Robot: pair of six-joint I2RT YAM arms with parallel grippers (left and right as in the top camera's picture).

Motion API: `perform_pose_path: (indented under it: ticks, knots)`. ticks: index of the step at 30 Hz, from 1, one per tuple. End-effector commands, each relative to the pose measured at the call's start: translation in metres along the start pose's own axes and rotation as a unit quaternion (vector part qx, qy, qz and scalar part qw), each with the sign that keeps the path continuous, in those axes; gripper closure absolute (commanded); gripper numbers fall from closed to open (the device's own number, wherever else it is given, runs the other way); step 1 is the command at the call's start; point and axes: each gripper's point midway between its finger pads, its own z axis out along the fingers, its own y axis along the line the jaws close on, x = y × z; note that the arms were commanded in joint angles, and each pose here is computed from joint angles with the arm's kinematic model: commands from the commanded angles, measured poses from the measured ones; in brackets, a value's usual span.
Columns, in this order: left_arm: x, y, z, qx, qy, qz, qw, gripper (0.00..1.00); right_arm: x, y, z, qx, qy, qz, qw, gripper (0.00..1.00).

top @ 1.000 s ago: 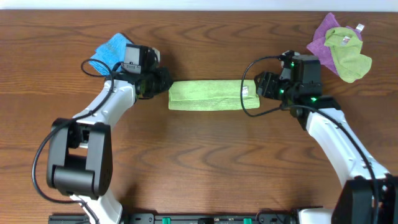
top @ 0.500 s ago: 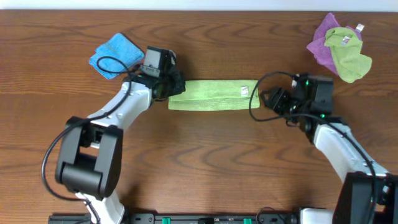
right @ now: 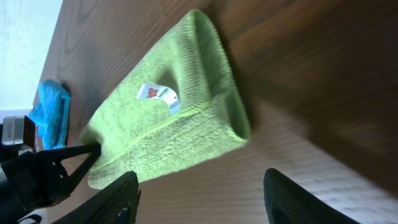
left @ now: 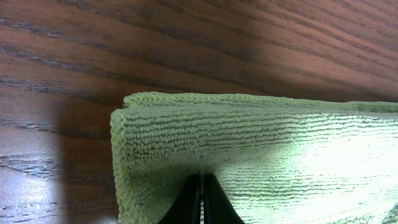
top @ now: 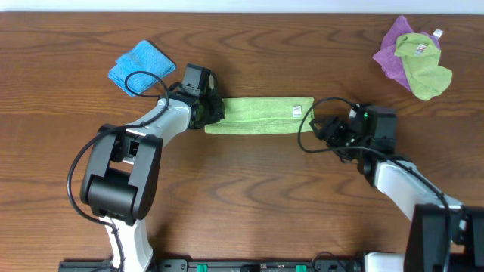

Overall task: Fold the cloth
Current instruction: 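Hold the left end and fold the right end toward the left gripper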

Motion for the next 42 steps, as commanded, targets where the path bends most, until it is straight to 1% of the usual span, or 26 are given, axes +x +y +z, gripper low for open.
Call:
perform_pose_path:
  ticks: [1, 12, 18, 21, 23, 28, 30, 31, 32, 36, 42]
  knots:
    - [0.001, 0.006, 0.008, -0.015, 0.003, 0.008, 1.0, 0.94, 0.01, -0.005, 0.013, 0.008, 0.012, 0.018, 1.0, 0.36]
    - [0.006, 0.007, 0.008, -0.015, 0.014, 0.005, 1.0, 0.95, 0.013, -0.025, 0.052, 0.008, 0.011, 0.064, 0.998, 0.36]
    - [0.01, 0.009, 0.008, -0.019, 0.023, 0.003, 1.0, 0.94, 0.012, -0.026, 0.071, 0.0, -0.006, 0.074, 0.997, 0.36]
    - [0.01, 0.009, 0.008, -0.02, 0.024, 0.003, 1.0, 0.94, 0.015, -0.025, 0.08, -0.001, -0.015, 0.065, 0.998, 0.39]
    - [0.011, 0.009, 0.008, -0.02, 0.025, 0.003, 0.999, 0.95, 0.017, -0.025, 0.084, 0.002, -0.018, 0.059, 0.998, 0.44]
    - [0.014, 0.011, 0.007, -0.024, 0.031, 0.001, 0.999, 0.94, 0.018, -0.031, 0.091, 0.021, -0.038, 0.041, 0.998, 0.76]
    - [0.015, 0.012, 0.007, -0.025, 0.033, 0.0, 0.999, 0.94, 0.01, -0.024, 0.091, 0.01, -0.055, -0.001, 0.998, 0.91]
    - [0.016, 0.012, 0.007, -0.026, 0.035, 0.0, 0.999, 0.95, 0.006, -0.018, 0.091, -0.001, -0.064, -0.022, 0.998, 0.96]
    - [0.017, 0.013, 0.007, -0.027, 0.037, -0.001, 0.999, 0.94, 0.001, -0.011, 0.09, -0.013, -0.073, -0.04, 0.996, 0.99]
    - [0.022, 0.015, 0.006, -0.033, 0.047, -0.003, 0.998, 0.94, -0.013, 0.025, 0.082, -0.076, -0.092, -0.087, 0.989, 0.99]
    - [0.025, 0.015, 0.005, -0.032, 0.054, -0.005, 0.998, 0.94, -0.022, 0.063, 0.06, -0.116, -0.105, -0.123, 0.98, 0.99]
